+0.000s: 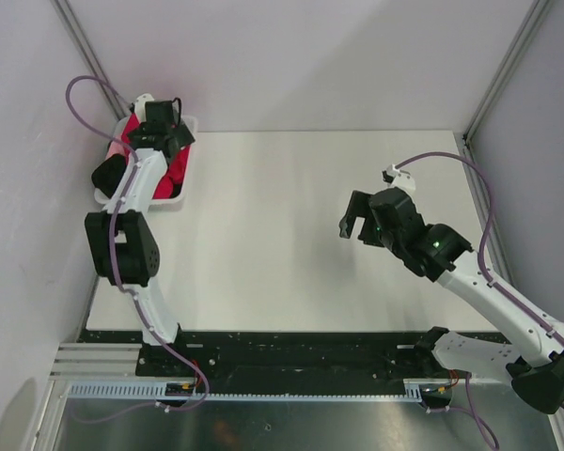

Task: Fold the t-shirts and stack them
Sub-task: Grab crumpled tshirt from bin with the left arm

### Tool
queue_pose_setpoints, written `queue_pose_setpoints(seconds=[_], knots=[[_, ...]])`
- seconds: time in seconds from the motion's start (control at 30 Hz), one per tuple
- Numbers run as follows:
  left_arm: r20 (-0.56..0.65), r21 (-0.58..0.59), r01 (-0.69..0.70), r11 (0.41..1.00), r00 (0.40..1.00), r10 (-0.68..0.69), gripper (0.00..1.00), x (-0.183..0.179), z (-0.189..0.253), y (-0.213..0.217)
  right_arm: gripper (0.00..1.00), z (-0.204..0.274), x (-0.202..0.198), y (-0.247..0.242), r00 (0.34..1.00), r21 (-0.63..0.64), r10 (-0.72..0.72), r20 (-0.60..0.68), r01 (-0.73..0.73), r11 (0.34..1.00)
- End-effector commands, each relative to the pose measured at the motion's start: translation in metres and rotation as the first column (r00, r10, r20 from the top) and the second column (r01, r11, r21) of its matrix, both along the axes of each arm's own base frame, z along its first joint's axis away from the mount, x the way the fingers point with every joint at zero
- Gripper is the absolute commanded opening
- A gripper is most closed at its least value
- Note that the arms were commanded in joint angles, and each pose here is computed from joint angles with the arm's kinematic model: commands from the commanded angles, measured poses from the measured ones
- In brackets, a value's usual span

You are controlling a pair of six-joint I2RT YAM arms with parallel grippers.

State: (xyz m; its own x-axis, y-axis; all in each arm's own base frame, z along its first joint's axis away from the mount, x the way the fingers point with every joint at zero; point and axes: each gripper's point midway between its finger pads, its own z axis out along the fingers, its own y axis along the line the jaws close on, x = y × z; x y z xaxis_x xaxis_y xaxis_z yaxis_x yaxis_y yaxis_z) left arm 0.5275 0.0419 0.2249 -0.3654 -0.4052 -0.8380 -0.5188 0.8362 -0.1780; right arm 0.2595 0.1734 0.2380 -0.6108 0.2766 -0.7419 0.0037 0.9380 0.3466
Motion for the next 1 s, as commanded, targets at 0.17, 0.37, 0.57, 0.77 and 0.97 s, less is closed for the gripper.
queue_pose_setpoints(seconds=[0.17,0.37,0.57,0.77,0.97], knots=[[-0.023,0.049,-0.154,0.987,0.988,0.155,0.91,0.018,-0.024,0.060,0.99,0.001,-0.001,0.007,0.999,-0.025,0.051,0.005,-0.051,0.998],[-0.011,0.050,-0.147,0.988,0.989,0.148,0.46,0.025,-0.025,0.064,0.99,-0.008,0.001,0.014,0.997,-0.033,0.069,-0.017,-0.070,0.997],[0.041,0.017,-0.103,0.995,0.994,0.102,0.02,0.024,-0.002,0.053,0.98,-0.008,0.002,0.023,0.996,-0.022,0.091,-0.015,-0.092,0.996],[0.195,0.017,0.011,1.000,0.981,-0.014,0.00,0.008,0.072,0.014,0.97,0.000,0.003,0.026,0.995,0.003,0.101,0.013,-0.101,0.995],[0.392,0.054,0.181,0.982,0.901,-0.188,0.00,-0.031,0.175,-0.051,0.97,0.015,0.007,0.020,0.995,0.018,0.080,0.059,-0.081,0.997]])
